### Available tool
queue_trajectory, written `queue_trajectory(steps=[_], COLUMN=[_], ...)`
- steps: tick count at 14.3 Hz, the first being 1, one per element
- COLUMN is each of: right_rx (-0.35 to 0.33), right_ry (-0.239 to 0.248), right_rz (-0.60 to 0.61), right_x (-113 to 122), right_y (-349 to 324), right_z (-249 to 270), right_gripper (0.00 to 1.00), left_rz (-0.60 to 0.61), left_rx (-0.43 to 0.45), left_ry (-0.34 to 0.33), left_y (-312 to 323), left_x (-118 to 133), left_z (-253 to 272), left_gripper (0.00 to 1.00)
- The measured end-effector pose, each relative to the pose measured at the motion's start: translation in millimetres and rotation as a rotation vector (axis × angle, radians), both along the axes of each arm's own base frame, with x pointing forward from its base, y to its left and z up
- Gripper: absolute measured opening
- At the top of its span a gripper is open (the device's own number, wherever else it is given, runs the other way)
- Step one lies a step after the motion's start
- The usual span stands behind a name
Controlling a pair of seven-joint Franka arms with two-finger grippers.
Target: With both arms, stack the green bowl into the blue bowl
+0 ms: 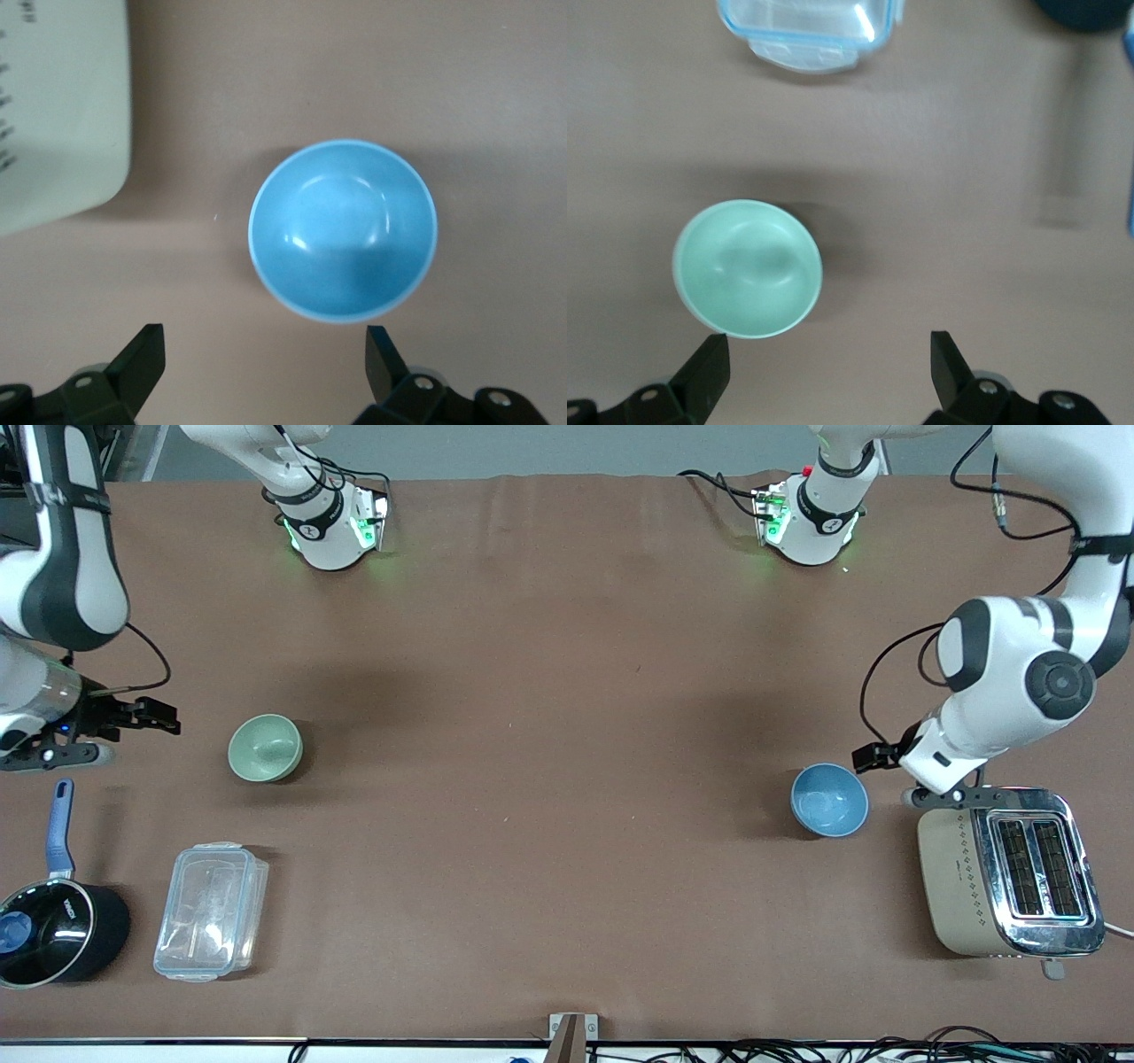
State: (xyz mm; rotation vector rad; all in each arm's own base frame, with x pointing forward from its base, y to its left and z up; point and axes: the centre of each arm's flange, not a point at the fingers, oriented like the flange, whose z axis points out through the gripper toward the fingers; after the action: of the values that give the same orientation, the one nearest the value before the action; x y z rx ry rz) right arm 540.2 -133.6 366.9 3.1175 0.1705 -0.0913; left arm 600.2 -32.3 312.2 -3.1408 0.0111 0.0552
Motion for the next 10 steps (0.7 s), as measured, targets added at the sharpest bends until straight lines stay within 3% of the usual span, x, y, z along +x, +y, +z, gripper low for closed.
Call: queue_trajectory(steps=[2,4,6,7,9,10], right_rx=[-0.001,0.014,0.01,0.01,0.015,0.022], right_ry=[-0.043,-0.101,-0.139,-0.146,-0.134,-0.125], right_rz=[-0.012,-0.042,-0.057,-0.067,-0.09,-0.102], right_x=[-21,-38,-53,-58,-62,-62], right_y=[-2,5,11,13,16,18], right_z=[-42,-73,-99,-110,-130,-137], right_gripper=[1.0,1.0,1.0,0.99,0.91,0.91], left_rz=[0.001,0.001,0.007,0.014,0.018,0.018], left_rx=[-0.005,-0.01,-0.014,-0.016,-0.019,-0.019], left_ry=[-0.013,-0.028,-0.04,-0.044,-0.047,-0.045], left_y=[0,0,0,0,0,0], left_x=[3,3,4,4,4,4], left_z=[-29,-55,-76,-85,-99,-103], left_gripper=[0.96,0.85,0.8,0.78,0.64,0.62])
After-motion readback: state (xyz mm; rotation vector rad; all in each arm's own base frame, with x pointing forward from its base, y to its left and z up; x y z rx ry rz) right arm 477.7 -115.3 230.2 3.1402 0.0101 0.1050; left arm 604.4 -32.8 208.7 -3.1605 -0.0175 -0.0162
